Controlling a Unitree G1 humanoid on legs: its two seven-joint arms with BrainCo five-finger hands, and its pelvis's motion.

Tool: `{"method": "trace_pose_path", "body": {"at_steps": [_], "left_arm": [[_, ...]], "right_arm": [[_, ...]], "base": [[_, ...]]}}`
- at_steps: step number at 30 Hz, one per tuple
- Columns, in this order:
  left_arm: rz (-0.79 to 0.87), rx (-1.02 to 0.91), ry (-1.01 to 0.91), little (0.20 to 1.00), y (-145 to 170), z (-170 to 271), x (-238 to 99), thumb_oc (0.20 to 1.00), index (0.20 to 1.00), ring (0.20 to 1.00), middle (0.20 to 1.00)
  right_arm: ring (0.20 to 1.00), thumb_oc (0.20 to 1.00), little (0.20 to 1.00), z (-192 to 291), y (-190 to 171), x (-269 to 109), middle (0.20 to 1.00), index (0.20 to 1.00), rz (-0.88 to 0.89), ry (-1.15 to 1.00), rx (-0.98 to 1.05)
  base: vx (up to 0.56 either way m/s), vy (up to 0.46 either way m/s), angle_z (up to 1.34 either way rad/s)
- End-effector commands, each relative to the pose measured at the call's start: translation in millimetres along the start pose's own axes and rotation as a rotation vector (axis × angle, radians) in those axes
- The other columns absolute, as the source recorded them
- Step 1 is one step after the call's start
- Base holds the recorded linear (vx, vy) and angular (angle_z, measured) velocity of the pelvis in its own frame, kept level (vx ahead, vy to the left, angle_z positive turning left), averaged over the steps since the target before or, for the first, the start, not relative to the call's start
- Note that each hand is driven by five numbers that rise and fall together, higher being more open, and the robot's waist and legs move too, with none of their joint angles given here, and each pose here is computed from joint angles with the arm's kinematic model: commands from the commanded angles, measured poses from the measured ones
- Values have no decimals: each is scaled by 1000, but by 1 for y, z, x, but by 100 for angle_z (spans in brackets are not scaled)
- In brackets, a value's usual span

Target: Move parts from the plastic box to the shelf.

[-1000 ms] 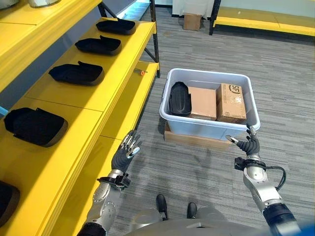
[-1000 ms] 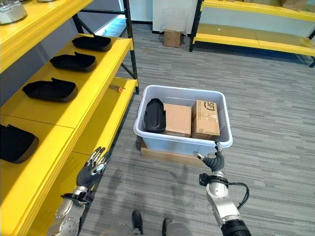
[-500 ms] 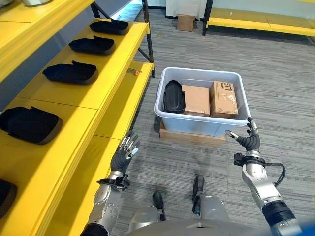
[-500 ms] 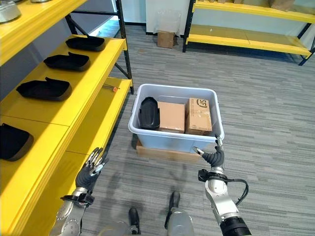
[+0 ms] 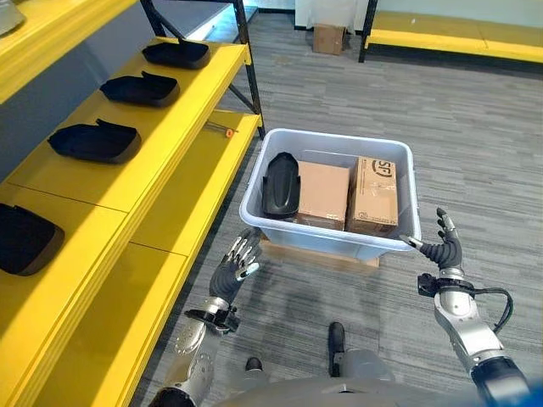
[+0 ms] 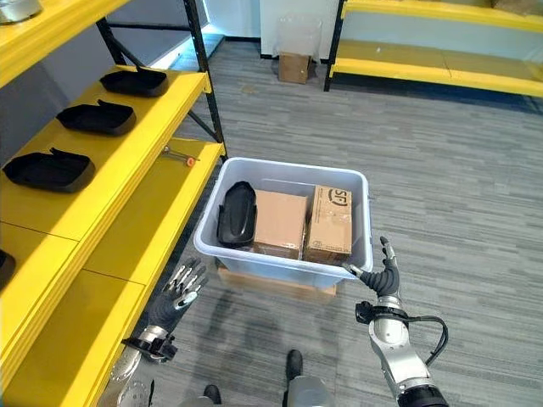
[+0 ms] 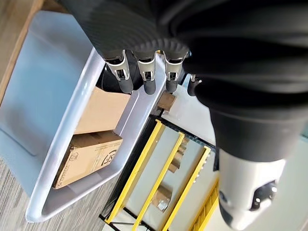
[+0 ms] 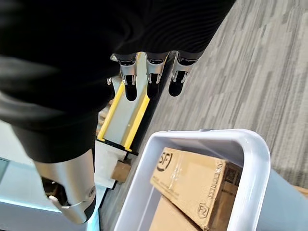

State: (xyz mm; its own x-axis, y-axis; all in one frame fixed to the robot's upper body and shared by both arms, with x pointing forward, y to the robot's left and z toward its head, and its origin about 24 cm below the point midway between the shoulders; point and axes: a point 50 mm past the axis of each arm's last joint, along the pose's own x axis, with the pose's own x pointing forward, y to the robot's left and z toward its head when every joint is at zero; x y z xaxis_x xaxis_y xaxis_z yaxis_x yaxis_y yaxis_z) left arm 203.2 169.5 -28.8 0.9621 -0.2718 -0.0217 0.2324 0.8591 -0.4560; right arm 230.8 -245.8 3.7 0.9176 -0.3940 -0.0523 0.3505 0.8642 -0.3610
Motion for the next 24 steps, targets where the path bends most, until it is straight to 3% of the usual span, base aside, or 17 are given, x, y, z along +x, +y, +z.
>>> {"method": "trace_pose_path", "body": {"at_steps": [1, 9, 19, 24], "left_arm": [[-60, 66, -32, 1000, -1, 14, -1, 1000, 1000, 1000, 1000], [-58, 84, 15, 1000, 10, 16, 1, 1000, 1000, 1000, 1000], [-18, 43, 17, 1000, 15, 8, -1, 1000, 1000, 1000, 1000], [9, 61, -11, 1000, 16, 13, -3, 1000, 1000, 1000, 1000]], "right_arm": [[1000, 1000, 1000, 24, -7, 8, 1000, 1000, -51, -137, 63], [1000, 1000, 1000, 43, -14, 16, 1000, 1000, 28, -272, -98], [1000, 1000, 1000, 45, -9, 25, 1000, 1000, 8, -190, 17], [1000, 1000, 1000, 50, 4, 22, 1000, 1000, 26, -193, 37]], "base": [[111, -93, 13], [152, -28, 7], [195, 341, -46], [46, 89, 11]]}}
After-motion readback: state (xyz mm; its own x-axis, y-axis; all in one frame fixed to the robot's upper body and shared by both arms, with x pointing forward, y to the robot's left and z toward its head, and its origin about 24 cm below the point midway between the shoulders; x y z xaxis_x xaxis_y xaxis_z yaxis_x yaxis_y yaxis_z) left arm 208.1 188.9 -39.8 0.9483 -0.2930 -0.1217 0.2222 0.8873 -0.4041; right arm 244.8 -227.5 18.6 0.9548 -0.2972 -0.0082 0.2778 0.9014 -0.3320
